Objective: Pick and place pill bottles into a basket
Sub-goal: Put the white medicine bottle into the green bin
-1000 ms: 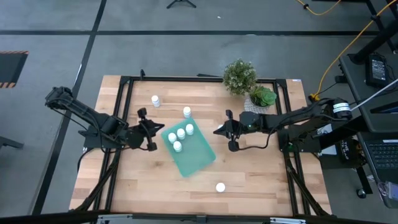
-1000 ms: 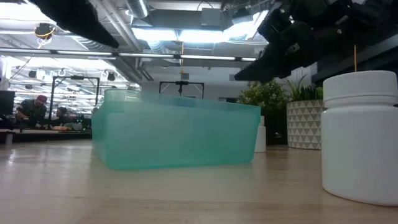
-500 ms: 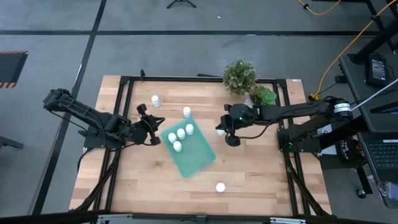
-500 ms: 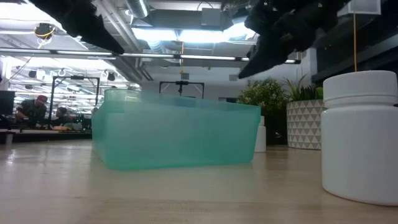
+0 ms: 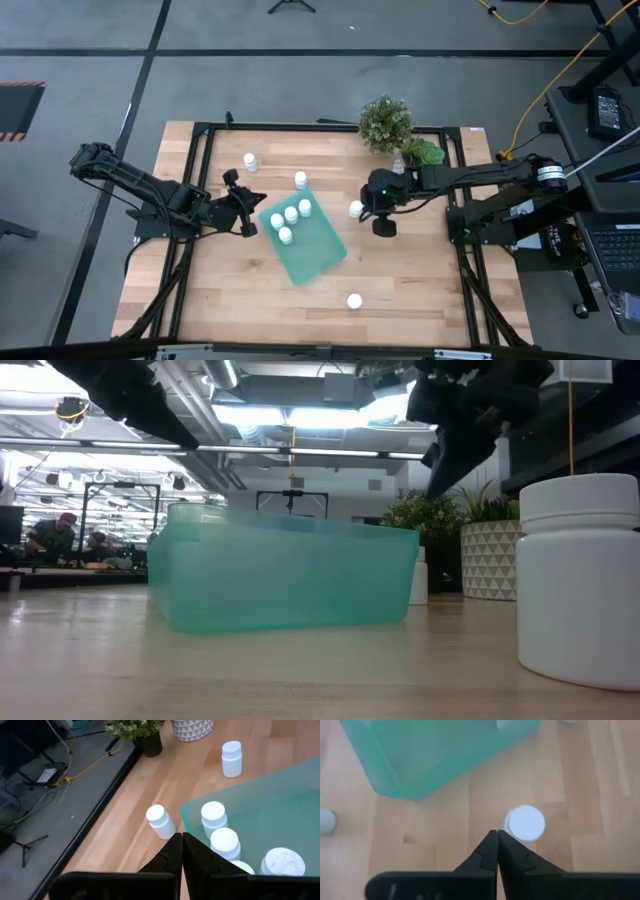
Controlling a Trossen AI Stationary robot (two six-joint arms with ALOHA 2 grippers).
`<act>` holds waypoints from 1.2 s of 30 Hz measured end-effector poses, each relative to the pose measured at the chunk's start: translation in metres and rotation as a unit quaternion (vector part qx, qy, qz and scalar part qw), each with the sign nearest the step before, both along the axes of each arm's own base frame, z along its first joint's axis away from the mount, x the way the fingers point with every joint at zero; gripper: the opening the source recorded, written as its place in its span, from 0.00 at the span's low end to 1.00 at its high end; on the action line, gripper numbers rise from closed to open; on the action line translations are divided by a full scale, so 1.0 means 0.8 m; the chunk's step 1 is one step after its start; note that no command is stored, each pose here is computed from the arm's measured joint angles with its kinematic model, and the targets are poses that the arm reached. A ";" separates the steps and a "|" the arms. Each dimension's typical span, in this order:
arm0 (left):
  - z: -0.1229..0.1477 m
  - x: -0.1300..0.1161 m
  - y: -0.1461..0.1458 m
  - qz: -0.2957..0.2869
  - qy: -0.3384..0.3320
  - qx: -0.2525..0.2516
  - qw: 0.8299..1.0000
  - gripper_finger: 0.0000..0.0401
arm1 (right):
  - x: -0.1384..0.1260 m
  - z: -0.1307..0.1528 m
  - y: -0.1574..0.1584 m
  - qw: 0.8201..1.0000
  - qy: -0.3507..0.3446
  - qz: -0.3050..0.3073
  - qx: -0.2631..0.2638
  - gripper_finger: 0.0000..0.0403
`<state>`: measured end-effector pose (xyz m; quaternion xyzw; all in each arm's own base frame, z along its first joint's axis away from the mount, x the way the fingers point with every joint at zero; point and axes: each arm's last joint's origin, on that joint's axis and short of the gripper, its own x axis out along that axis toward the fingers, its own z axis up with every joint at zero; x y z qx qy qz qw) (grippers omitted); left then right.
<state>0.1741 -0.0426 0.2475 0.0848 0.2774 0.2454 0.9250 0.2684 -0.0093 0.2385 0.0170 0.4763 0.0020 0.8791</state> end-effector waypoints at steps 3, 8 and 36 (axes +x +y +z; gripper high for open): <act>0.000 0.000 0.000 0.010 -0.008 -0.009 1.000 0.02 | 0.000 0.000 -0.001 1.000 -0.002 0.005 -0.015 0.03; 0.001 0.000 0.001 0.017 -0.005 0.014 1.000 0.01 | 0.002 0.000 -0.004 0.999 -0.011 0.023 -0.032 0.03; 0.004 -0.002 0.005 0.070 -0.022 0.065 0.995 0.02 | -0.011 -0.026 -0.014 0.997 -0.057 0.016 -0.044 0.10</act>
